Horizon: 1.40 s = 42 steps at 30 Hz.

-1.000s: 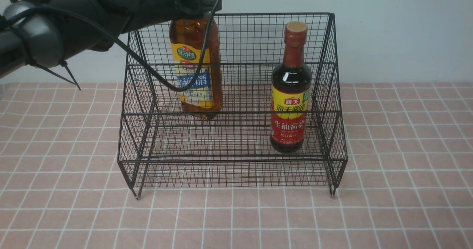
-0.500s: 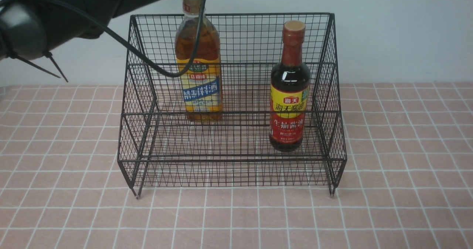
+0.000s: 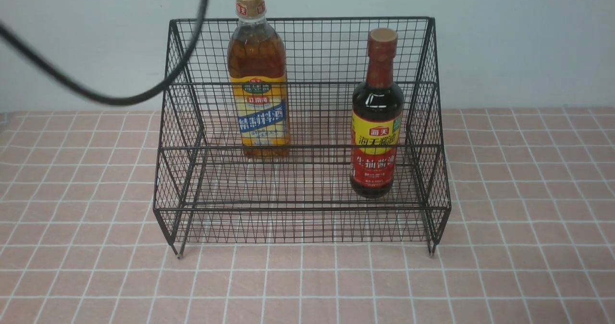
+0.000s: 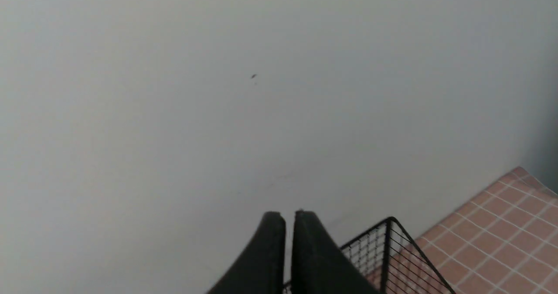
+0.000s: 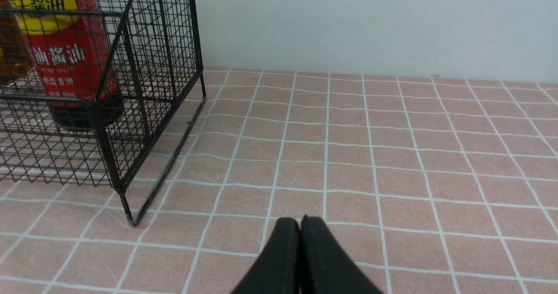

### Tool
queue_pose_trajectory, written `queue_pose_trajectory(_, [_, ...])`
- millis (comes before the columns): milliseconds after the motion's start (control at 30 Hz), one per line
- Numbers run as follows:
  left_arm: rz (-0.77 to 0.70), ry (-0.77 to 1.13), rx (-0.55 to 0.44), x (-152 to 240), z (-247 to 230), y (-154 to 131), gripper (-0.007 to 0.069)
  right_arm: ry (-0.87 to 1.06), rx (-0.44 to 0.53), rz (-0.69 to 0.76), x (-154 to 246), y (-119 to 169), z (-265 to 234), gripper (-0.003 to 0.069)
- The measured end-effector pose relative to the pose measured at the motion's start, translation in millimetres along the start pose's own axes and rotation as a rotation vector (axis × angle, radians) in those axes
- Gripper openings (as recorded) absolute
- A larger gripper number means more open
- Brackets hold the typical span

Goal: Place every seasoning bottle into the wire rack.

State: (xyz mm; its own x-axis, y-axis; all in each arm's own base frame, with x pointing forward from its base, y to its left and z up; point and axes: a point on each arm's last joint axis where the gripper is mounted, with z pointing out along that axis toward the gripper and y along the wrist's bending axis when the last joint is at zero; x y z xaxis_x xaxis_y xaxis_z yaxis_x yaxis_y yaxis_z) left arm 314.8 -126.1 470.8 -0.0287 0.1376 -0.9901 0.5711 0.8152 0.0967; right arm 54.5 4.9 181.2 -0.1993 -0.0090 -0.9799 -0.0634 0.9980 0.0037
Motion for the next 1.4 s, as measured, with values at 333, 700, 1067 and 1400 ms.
queue_pose_trajectory(333, [-0.039, 0.089, -0.013, -20, -66, -16, -0.0007, 0.0, 0.0, 0.0, 0, 0, 0, -0.0013])
queue_pose_trajectory(700, [-0.21, 0.195, -0.145, 55, -165, -44, -0.0007, 0.0, 0.0, 0.0, 0, 0, 0, -0.0013])
queue_pose_trajectory(1067, [-0.39, 0.112, -0.095, 139, -226, -79, -0.0007, 0.0, 0.0, 0.0, 0, 0, 0, -0.0013])
queue_pose_trajectory(1400, [-0.26, 0.046, -0.121, 150, -241, -83, -0.0007, 0.0, 0.0, 0.0, 0, 0, 0, -0.0013])
